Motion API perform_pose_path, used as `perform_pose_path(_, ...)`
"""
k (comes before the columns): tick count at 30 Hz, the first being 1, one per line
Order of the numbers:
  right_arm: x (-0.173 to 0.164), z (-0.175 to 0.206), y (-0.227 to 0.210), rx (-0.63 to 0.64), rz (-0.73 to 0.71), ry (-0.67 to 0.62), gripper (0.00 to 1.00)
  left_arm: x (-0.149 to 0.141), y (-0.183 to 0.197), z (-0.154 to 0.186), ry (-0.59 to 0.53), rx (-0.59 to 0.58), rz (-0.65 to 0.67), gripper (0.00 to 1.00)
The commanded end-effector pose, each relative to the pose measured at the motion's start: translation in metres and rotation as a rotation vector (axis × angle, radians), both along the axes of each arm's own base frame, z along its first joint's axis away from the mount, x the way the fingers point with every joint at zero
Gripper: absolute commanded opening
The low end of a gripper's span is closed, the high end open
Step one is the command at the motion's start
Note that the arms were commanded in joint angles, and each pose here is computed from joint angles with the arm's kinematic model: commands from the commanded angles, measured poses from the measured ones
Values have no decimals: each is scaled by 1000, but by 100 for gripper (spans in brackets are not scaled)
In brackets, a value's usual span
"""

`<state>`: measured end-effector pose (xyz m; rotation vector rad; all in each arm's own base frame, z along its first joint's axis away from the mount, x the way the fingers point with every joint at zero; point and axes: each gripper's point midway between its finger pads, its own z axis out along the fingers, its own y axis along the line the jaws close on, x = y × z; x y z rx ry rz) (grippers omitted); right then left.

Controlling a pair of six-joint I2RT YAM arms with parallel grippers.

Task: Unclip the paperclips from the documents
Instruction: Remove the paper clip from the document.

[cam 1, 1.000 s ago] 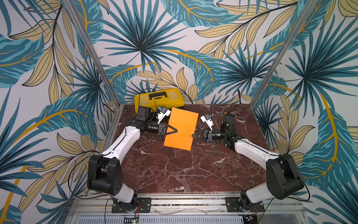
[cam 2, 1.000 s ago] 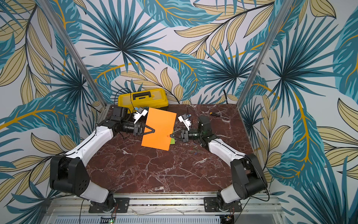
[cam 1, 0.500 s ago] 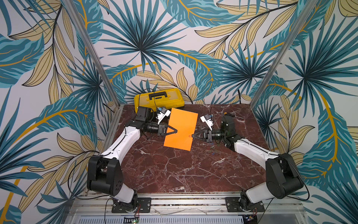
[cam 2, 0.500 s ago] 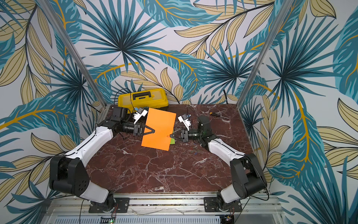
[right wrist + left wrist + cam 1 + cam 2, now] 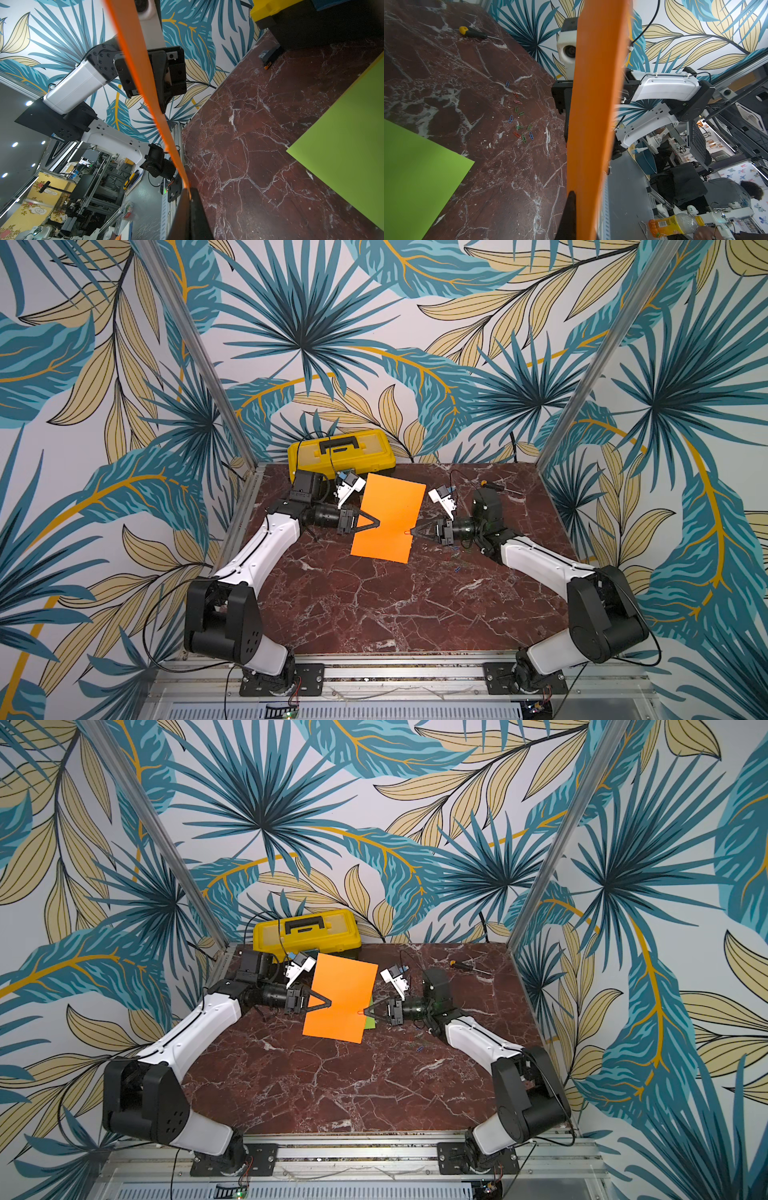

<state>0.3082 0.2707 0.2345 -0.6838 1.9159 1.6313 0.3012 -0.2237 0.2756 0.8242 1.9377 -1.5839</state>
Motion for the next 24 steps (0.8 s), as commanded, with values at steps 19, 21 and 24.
perform_pose_path(19, -3, -12, -9, -33, -10, 14, 6, -3, 7, 10, -65, -13, 11, 0)
perform_pose_path(21, -3, -13, -9, -35, -12, 14, 6, -3, 7, 10, -67, -12, 11, 0)
perform_pose_path(24, -4, -12, -10, -36, -11, 12, 5, -3, 7, 10, -65, -11, 12, 0)
